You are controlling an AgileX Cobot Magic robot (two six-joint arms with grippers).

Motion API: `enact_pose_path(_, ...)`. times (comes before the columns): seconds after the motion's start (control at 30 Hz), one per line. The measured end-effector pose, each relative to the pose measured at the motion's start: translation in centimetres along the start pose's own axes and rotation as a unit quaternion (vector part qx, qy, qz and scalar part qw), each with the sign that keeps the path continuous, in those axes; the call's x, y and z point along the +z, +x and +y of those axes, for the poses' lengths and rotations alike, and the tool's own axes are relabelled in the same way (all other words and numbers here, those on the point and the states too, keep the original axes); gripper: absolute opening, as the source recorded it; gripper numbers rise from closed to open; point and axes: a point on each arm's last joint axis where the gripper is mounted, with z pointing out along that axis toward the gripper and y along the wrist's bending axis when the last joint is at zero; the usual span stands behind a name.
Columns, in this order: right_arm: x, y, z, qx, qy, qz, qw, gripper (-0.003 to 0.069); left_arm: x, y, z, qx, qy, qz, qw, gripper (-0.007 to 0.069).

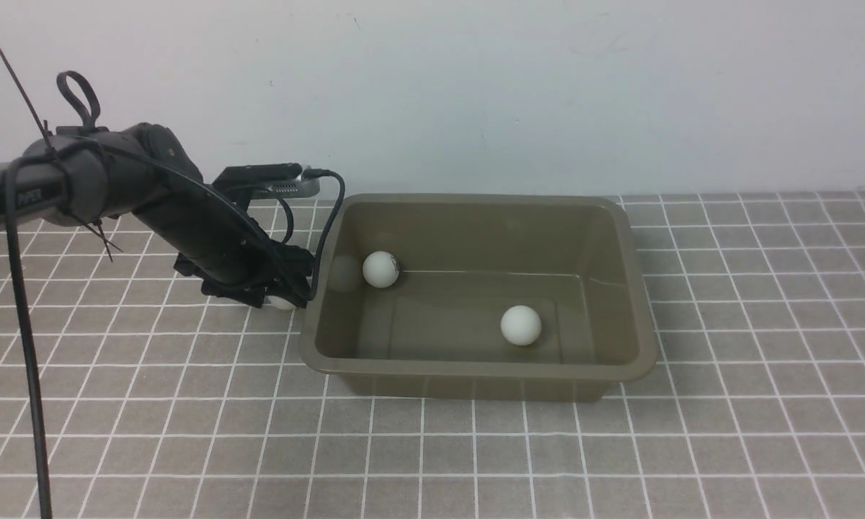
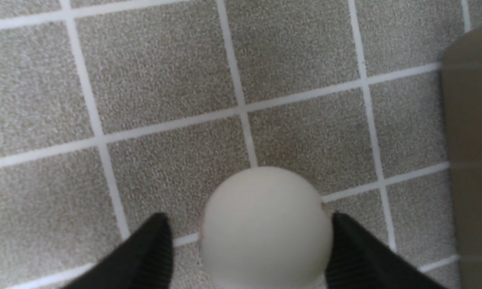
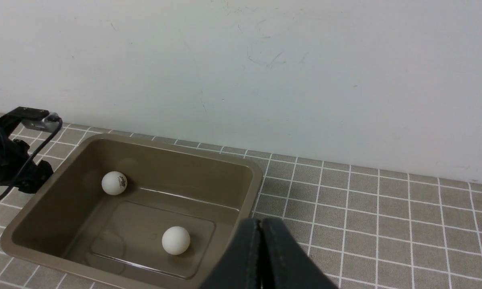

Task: Put the table tennis balls into the box on the grey coffee tablecloth.
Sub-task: 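Reach for and grasp a ping pong ball on the table beside the basket, then drop the ball into the bin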

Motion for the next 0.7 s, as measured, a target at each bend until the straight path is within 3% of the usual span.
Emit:
enact_pose_path(0.03, 0.0, 0.0, 0.0, 0.000, 0.000, 0.000, 1.000, -0.0015, 0.0, 0.0, 0.0, 0.003, 0.000, 0.000, 1.000, 0.0341)
enact_pose_path(0.23, 0.0, 0.0, 0.0, 0.000, 0.001, 0.003, 1.000, -0.0015, -2.2, -0.6, -0.3, 0.037, -0.007, 0.020, 0.999, 0.0345)
enact_pose_path(0.33, -0.2, 0.3, 0.1, 0.007, -0.004, 0.014, 1.000, -0.0015, -5.6, -1.6, -1.2, 0.049, -0.006, 0.013, 0.999, 0.0345)
enact_pose_path(0.47, -2.1, 0.8, 0.1, 0.022, -0.021, 0.012, 0.999, -0.0015, -11.2, -2.7, -5.3, 0.077, 0.054, -0.017, 0.995, 0.0345)
enact_pose_path(0.6, -4.3, 1.3, -0.2, 0.022, -0.023, -0.026, 0.999, -0.0015, -11.4, -2.6, -9.6, 0.132, 0.106, -0.025, 0.985, 0.0345)
enact_pose_path(0.7, -6.3, 2.8, -0.6, 0.026, -0.025, -0.060, 0.998, -0.0015, -9.3, -2.2, -13.2, 0.188, 0.117, -0.020, 0.975, 0.0345)
